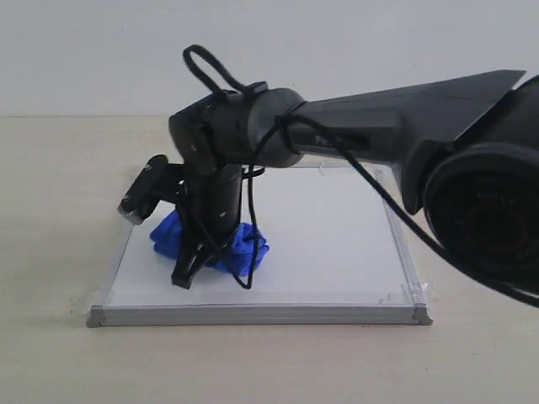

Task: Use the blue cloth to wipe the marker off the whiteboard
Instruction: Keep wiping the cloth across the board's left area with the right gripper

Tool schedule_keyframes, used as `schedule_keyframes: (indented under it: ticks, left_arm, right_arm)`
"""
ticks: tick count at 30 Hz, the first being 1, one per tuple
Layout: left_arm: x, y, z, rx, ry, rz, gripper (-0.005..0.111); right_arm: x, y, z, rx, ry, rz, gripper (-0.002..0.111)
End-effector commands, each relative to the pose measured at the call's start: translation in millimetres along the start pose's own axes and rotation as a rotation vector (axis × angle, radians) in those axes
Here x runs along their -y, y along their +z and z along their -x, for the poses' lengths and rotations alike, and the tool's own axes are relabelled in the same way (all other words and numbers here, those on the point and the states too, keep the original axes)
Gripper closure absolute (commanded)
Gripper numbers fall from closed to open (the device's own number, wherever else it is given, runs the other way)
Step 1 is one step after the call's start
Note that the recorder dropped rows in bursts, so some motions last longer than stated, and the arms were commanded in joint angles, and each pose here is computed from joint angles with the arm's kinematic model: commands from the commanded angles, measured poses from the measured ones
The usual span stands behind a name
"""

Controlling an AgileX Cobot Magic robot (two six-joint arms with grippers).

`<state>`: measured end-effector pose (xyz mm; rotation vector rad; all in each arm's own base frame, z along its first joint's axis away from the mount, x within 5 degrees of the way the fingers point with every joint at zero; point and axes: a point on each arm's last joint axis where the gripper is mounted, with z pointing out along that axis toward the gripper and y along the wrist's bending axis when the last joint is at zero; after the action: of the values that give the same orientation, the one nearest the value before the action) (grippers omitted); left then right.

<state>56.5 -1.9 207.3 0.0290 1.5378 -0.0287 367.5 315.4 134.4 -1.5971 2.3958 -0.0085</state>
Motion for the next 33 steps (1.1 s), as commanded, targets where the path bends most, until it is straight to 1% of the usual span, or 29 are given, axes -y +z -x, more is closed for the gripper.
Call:
schedule_keyframes:
  ticks: [1, 4, 7, 9, 10, 12, 13, 14, 15, 16, 17, 18, 19, 21, 23, 25, 27, 28, 30, 31, 32, 33]
  left_arm:
    - [0.2, 0.0, 1.3, 0.003, 0.0, -0.003, 0.102]
    - [0.2, 0.0, 1.3, 0.003, 0.0, -0.003, 0.102]
    - [0.2, 0.0, 1.3, 0.003, 0.0, -0.003, 0.102]
    - [0.2, 0.0, 1.3, 0.003, 0.0, -0.003, 0.102]
    - [0.2, 0.0, 1.3, 0.003, 0.0, -0.003, 0.102]
    - [0.2, 0.0, 1.3, 0.003, 0.0, -0.003, 0.102]
    - [0.2, 0.0, 1.3, 0.003, 0.0, -0.003, 0.102]
    - [0.2, 0.0, 1.3, 0.003, 0.0, -0.003, 0.102]
    - [0.2, 0.0, 1.3, 0.003, 0.0, -0.003, 0.102]
    - [0.2, 0.0, 1.3, 0.003, 0.0, -0.003, 0.102]
    - [0.2, 0.0, 1.3, 0.003, 0.0, -0.003, 0.102]
    - [0.2, 0.0, 1.3, 0.003, 0.0, -0.003, 0.102]
    - [0.2, 0.0, 1.3, 0.003, 0.0, -0.003, 0.102]
    - [0.2, 0.0, 1.3, 0.003, 0.0, -0.003, 0.102]
    - [0.2, 0.0, 1.3, 0.003, 0.0, -0.003, 0.102]
    - [0.2, 0.0, 1.3, 0.003, 0.0, -0.003, 0.102]
    - [0.2, 0.0, 1.3, 0.003, 0.0, -0.003, 0.102]
    - [0.2, 0.0, 1.3, 0.003, 0.0, -0.003, 0.102]
    - [0.2, 0.0, 1.3, 0.003, 0.0, -0.003, 0.102]
    - [0.2, 0.0, 1.3, 0.003, 0.0, -0.003, 0.102]
    - [0.2, 0.0, 1.3, 0.003, 0.0, -0.003, 0.102]
    - [0.2, 0.0, 1.3, 0.003, 0.0, -0.003, 0.102]
  right_arm:
    - [5.8, 8.4, -0.8, -0.02, 0.045, -0.06, 0.108]
    - [40.2, 9.2, -8.7, -0.03, 0.118, -0.17, 0.108]
    - [78.1, 16.6, -22.3, -0.066, 0.199, -0.239, 0.108]
    - [83.4, 25.8, -23.6, -0.113, 0.202, -0.246, 0.108]
    - [82.6, 28.0, -22.0, -0.111, 0.206, -0.239, 0.108]
    - [66.3, 29.5, -7.0, -0.06, 0.183, -0.191, 0.108]
    - [45.4, 30.2, 6.0, -0.028, 0.13, -0.128, 0.108]
    - [35.1, 30.2, 11.7, -0.017, 0.106, -0.102, 0.108]
    - [14.0, 30.1, 21.0, -0.004, 0.063, -0.027, 0.108]
    - [0.3, 29.7, 25.9, 0.003, 0.041, 0.03, 0.108]
    - [-6.8, 29.4, 27.5, 0.004, 0.029, 0.072, 0.108]
    - [-14.9, 27.5, 29.4, 0.012, 0.026, 0.141, 0.108]
    - [-16.5, 24.7, 30.6, 0.024, 0.021, 0.161, 0.108]
    - [-4.6, 20.1, 27.6, 0.026, 0.022, 0.116, 0.108]
    - [37.6, 15.7, 16.0, -0.016, 0.117, -0.139, 0.108]
    - [59.3, 13.7, 7.6, -0.032, 0.151, -0.266, 0.108]
    - [77.6, 12.2, -2.4, -0.049, 0.185, -0.332, 0.108]
    - [85.8, 11.0, -7.3, -0.051, 0.22, -0.338, 0.108]
    - [84.8, 11.9, -7.8, -0.044, 0.227, -0.295, 0.108]
    - [78.6, 12.9, -4.4, -0.034, 0.205, -0.257, 0.108]
    - [67.2, 14.3, 2.8, 0.003, 0.182, -0.18, 0.108]
    - [61.8, 14.8, 7.3, 0.034, 0.169, -0.14, 0.108]
